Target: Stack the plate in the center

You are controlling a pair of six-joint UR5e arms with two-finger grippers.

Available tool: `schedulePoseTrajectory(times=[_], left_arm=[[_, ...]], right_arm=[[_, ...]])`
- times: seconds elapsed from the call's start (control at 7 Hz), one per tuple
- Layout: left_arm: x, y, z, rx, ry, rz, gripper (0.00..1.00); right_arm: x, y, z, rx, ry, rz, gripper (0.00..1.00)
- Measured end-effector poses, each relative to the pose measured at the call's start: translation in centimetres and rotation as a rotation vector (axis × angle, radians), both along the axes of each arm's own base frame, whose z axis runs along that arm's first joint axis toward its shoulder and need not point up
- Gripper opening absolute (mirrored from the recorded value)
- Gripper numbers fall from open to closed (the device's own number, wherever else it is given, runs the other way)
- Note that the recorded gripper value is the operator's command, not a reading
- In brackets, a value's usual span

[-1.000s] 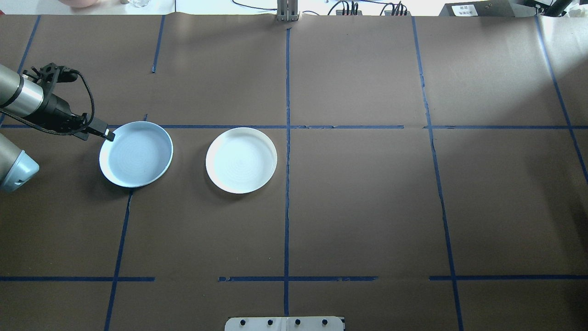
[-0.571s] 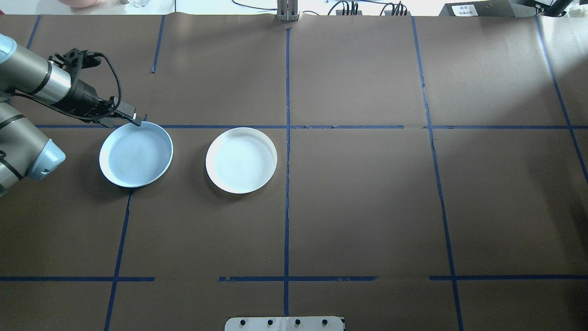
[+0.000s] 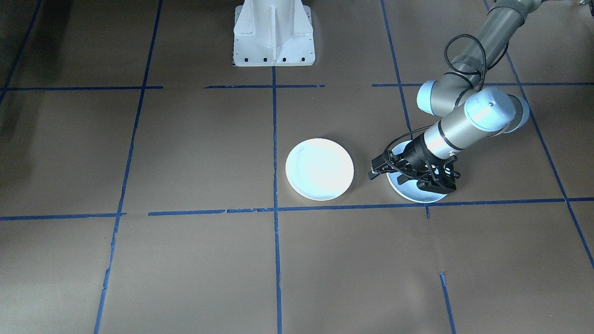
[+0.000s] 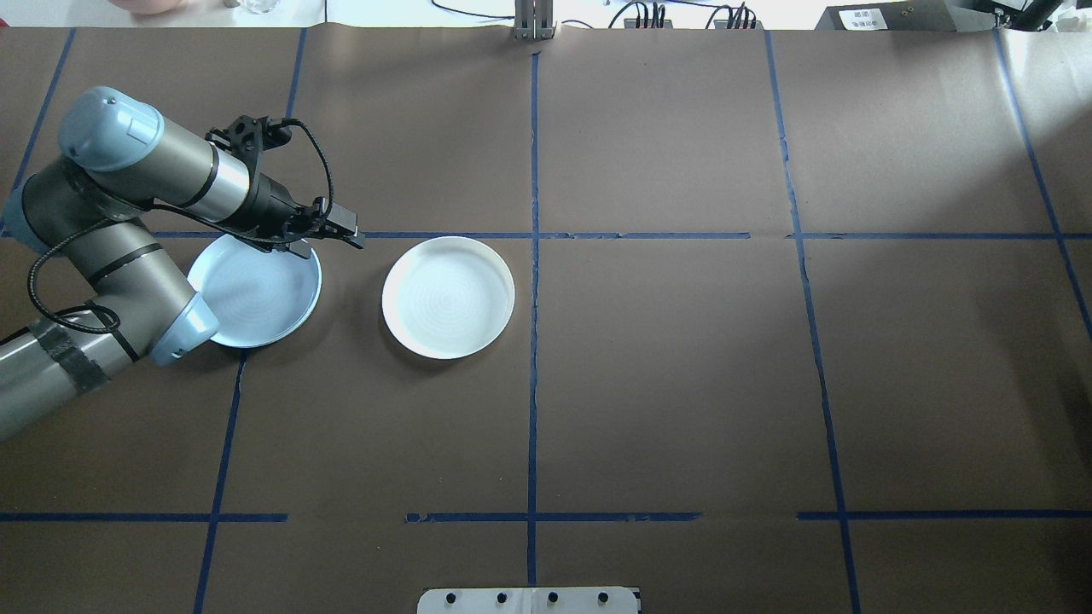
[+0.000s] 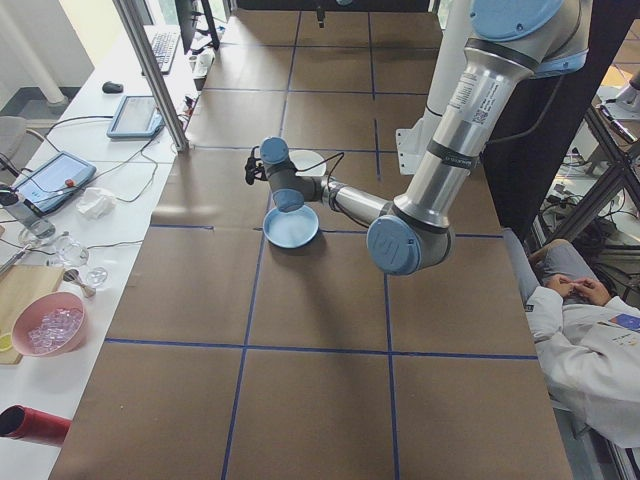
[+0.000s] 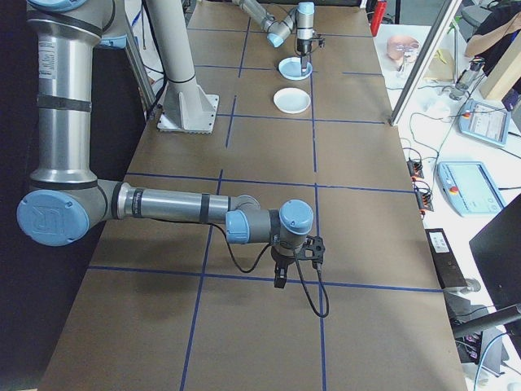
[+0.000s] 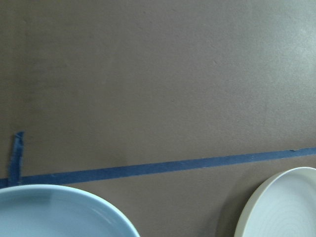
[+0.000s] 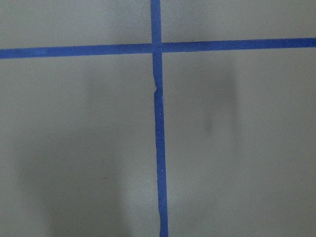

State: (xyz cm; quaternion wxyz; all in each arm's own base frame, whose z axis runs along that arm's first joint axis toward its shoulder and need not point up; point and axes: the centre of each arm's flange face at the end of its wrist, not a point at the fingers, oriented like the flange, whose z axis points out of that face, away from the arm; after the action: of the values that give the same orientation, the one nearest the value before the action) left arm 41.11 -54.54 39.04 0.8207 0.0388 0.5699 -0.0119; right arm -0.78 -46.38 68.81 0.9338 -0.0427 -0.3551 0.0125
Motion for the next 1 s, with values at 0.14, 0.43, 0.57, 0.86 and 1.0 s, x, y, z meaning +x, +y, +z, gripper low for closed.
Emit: schedulePoseTrajectory(times=[0.14, 0.43, 0.57, 0.86, 1.0], left_arm=[[1.0, 1.0, -1.2, -0.013, 0.014, -0.004, 1.0], [3.3, 3.2, -2.6, -0.031, 0.027, -0.005, 1.0], [4.5, 4.2, -2.5, -0.032, 0.02, -0.006, 1.0], [5.9, 4.8, -2.3, -0.03, 0.0, -0.031, 0.82], [6.2, 4.8, -2.0, -0.033, -0.007, -0.034, 0.75]], right_arm=[[0.0, 0.0, 0.0, 0.0, 0.0, 0.0, 1.0], [0.0, 0.0, 0.0, 0.0, 0.0, 0.0, 1.0], [0.0, 0.0, 0.0, 0.0, 0.0, 0.0, 1.0], [0.0, 0.0, 0.0, 0.0, 0.0, 0.0, 1.0], [0.0, 0.0, 0.0, 0.0, 0.0, 0.0, 1.0]])
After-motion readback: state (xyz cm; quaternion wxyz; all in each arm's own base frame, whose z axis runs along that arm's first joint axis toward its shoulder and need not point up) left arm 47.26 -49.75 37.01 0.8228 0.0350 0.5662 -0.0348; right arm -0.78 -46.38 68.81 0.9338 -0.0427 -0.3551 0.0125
